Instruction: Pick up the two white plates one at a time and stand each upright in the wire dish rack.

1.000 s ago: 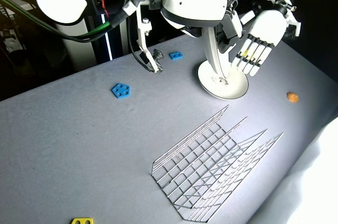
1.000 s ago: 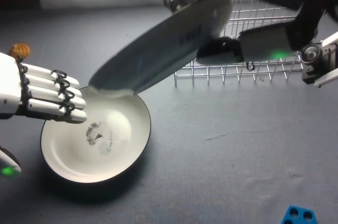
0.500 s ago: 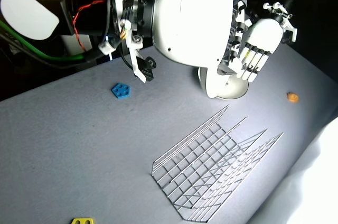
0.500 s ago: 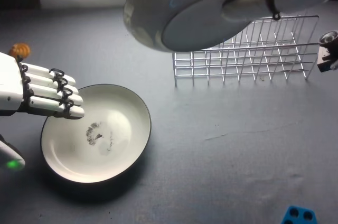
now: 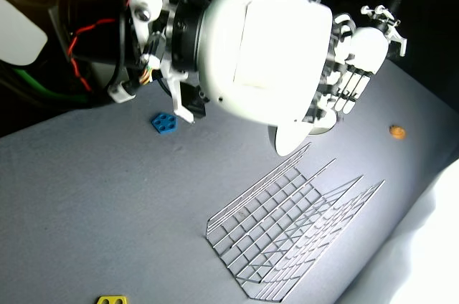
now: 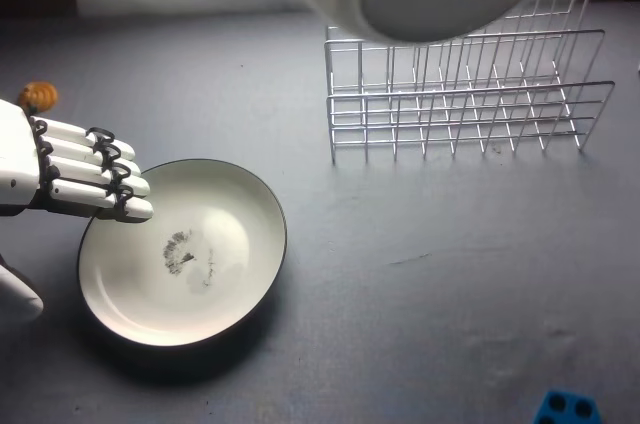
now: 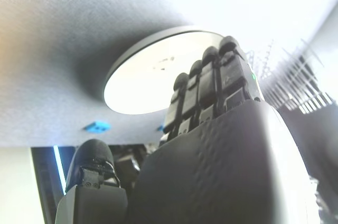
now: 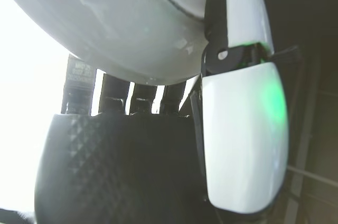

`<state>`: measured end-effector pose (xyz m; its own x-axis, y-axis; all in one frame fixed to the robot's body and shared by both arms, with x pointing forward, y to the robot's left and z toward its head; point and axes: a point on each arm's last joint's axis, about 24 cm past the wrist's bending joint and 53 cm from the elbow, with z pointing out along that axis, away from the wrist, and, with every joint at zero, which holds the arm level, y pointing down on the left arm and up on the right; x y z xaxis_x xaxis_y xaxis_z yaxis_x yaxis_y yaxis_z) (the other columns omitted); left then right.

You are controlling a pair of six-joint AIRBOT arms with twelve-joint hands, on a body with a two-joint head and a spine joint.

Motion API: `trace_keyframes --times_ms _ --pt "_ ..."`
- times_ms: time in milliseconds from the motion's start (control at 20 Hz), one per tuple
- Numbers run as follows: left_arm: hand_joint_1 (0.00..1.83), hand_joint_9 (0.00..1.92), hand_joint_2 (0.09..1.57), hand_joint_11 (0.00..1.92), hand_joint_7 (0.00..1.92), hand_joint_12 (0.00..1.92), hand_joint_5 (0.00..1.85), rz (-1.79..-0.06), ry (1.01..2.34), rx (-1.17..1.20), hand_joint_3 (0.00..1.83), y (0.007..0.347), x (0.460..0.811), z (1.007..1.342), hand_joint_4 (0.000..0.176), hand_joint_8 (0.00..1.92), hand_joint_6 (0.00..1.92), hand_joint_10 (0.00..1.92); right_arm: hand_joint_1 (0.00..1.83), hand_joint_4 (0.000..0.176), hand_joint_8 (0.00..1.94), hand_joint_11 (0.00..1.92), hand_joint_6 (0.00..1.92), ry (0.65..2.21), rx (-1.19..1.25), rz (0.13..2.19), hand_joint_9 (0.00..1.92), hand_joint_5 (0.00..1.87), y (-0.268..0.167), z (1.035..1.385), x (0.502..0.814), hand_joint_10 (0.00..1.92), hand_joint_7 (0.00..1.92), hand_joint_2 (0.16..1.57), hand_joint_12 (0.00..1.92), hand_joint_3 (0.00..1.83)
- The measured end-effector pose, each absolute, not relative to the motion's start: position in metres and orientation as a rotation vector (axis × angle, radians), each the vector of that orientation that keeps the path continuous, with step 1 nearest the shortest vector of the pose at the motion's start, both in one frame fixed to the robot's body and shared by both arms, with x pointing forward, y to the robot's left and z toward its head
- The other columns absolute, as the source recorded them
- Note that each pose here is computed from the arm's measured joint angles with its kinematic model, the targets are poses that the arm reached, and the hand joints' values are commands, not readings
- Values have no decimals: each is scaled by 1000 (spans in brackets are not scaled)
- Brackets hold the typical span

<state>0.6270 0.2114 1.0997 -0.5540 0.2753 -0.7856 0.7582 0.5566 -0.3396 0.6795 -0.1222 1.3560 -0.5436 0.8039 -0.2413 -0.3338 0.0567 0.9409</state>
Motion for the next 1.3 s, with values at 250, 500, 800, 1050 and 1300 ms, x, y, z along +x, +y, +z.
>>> trace_keyframes --times_ms 250,500,800,1050,1300 --pt "0 0 1136 0 0 0 0 -910 2102 837 0 211 624 1100 0 0 0 0 1247 31 629 861 823 1459 620 1611 1227 1097 -149 1349 700 5 1176 1052 802 0" --pt "0 0 1137 0 0 0 0 -898 2114 855 0 213 622 1096 0 0 0 0 1246 25 640 841 859 1442 644 1585 1229 1086 -165 1350 711 4 1161 1057 895 0" --pt "0 0 1139 0 0 0 0 -892 2125 864 0 215 620 1092 0 0 0 0 1241 24 670 825 894 1453 527 1565 1211 1064 -165 1353 710 2 1143 1066 872 1" --pt "0 0 1141 0 0 0 0 -893 2127 862 1 215 620 1092 0 0 0 0 1243 27 652 845 874 1422 586 1573 1221 1071 -188 1355 723 0 1158 1060 841 1" --pt "0 0 1141 0 0 0 0 -893 2127 862 0 215 620 1092 0 0 0 0 1246 28 637 848 850 1455 615 1550 1226 1081 -196 1346 733 5 1172 1056 853 1"
